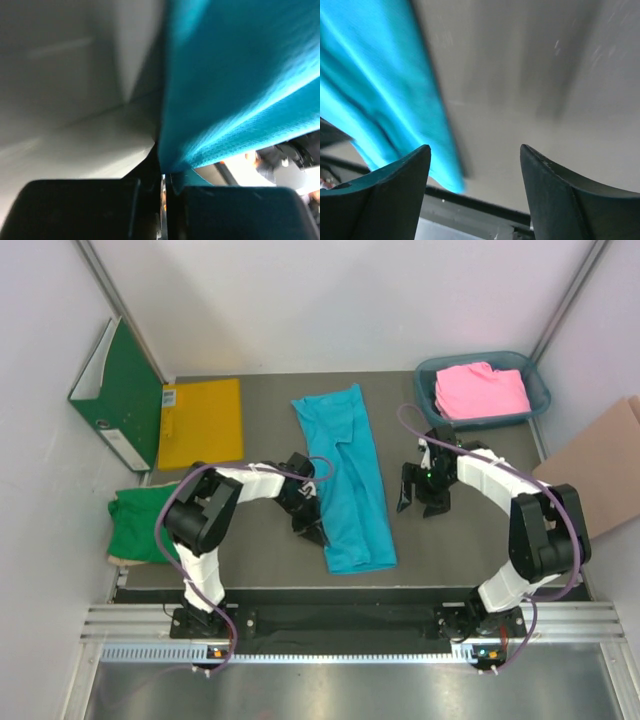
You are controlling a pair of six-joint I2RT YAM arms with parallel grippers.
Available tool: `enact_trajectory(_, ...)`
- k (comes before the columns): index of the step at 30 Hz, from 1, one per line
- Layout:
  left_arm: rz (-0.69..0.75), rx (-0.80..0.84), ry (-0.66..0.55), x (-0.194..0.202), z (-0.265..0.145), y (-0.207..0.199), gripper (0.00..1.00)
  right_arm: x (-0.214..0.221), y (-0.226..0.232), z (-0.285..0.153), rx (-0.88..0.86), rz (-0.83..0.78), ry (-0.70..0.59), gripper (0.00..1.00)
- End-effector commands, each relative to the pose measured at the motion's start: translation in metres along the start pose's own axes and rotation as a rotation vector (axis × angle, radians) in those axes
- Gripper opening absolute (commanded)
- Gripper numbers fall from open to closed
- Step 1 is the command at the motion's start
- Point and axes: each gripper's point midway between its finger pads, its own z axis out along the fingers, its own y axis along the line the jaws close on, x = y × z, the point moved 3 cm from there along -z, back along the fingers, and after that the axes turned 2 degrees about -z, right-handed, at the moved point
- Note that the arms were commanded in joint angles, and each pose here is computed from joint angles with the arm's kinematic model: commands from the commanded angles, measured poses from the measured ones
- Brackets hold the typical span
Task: Fold and stack the t-shirts
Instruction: Rotate the tshirt 90 degrees
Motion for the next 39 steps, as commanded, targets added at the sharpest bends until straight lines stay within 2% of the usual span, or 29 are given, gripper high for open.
enact_trajectory(1, -0.056, -0.237, -0.103, -0.003, -0.034, 0.053, 0.0, 0.01, 0.017, -0.005, -0.119, -0.003, -0.021, 0.74)
enact_trajectory(4, -0.072, -0.279, -0.143, -0.008, -0.049, 0.064, 0.0, 0.016, 0.028, -0.005, -0.165, -0.028, -0.016, 0.8)
enact_trajectory(7, -0.077, -0.332, -0.156, -0.01, -0.056, 0.074, 0.0, 0.022, 0.04, -0.004, -0.203, -0.068, -0.008, 0.91)
enact_trajectory(8, -0.074, -0.344, -0.152, -0.011, -0.058, 0.076, 0.0, 0.023, 0.045, -0.005, -0.222, -0.074, -0.004, 0.99)
enact_trajectory(10, -0.068, -0.353, -0.152, -0.011, -0.058, 0.078, 0.0, 0.026, 0.056, -0.005, -0.261, -0.099, -0.008, 1.0)
enact_trajectory(12, -0.054, -0.333, -0.162, -0.011, -0.061, 0.073, 0.12, 0.029, 0.067, -0.007, -0.295, -0.113, -0.008, 1.0)
enact_trajectory(13, -0.038, -0.325, -0.172, -0.011, -0.064, 0.07, 0.27, 0.028, 0.071, -0.009, -0.308, -0.115, -0.023, 1.0)
enact_trajectory(14, -0.034, -0.327, -0.182, -0.01, -0.067, 0.069, 0.54, 0.031, 0.074, -0.009, -0.321, -0.106, -0.017, 1.0)
enact_trajectory(16, -0.018, -0.325, -0.226, -0.009, -0.078, 0.064, 0.69, 0.035, 0.081, -0.01, -0.338, -0.113, -0.015, 1.0)
enact_trajectory(18, -0.015, -0.323, -0.248, -0.003, -0.087, 0.062, 0.75, 0.045, 0.087, -0.008, -0.351, -0.11, 0.016, 0.99)
enact_trajectory(19, -0.022, -0.312, -0.244, 0.0, -0.087, 0.062, 0.75, 0.047, 0.091, -0.009, -0.365, -0.116, 0.012, 1.0)
enact_trajectory(21, -0.028, -0.288, -0.24, 0.009, -0.087, 0.064, 0.75, 0.064, 0.098, -0.004, -0.382, -0.112, 0.056, 0.94)
enact_trajectory(23, -0.049, -0.239, -0.218, 0.018, -0.082, 0.063, 0.74, 0.076, 0.105, 0.002, -0.403, -0.096, 0.092, 0.8)
enact_trajectory(26, -0.068, -0.183, -0.191, 0.03, -0.073, 0.066, 0.69, 0.099, 0.121, 0.014, -0.412, -0.106, 0.152, 0.75)
enact_trajectory(32, -0.094, -0.143, -0.146, 0.037, -0.056, 0.076, 0.64, 0.123, 0.146, 0.034, -0.357, -0.156, 0.246, 0.75)
enact_trajectory(35, -0.1, -0.137, -0.128, 0.035, -0.048, 0.078, 0.63, 0.13, 0.145, 0.044, -0.307, -0.143, 0.297, 0.67)
enact_trajectory(39, -0.088, -0.128, -0.118, 0.03, -0.04, 0.077, 0.58, 0.135, 0.144, 0.052, -0.229, -0.144, 0.328, 0.63)
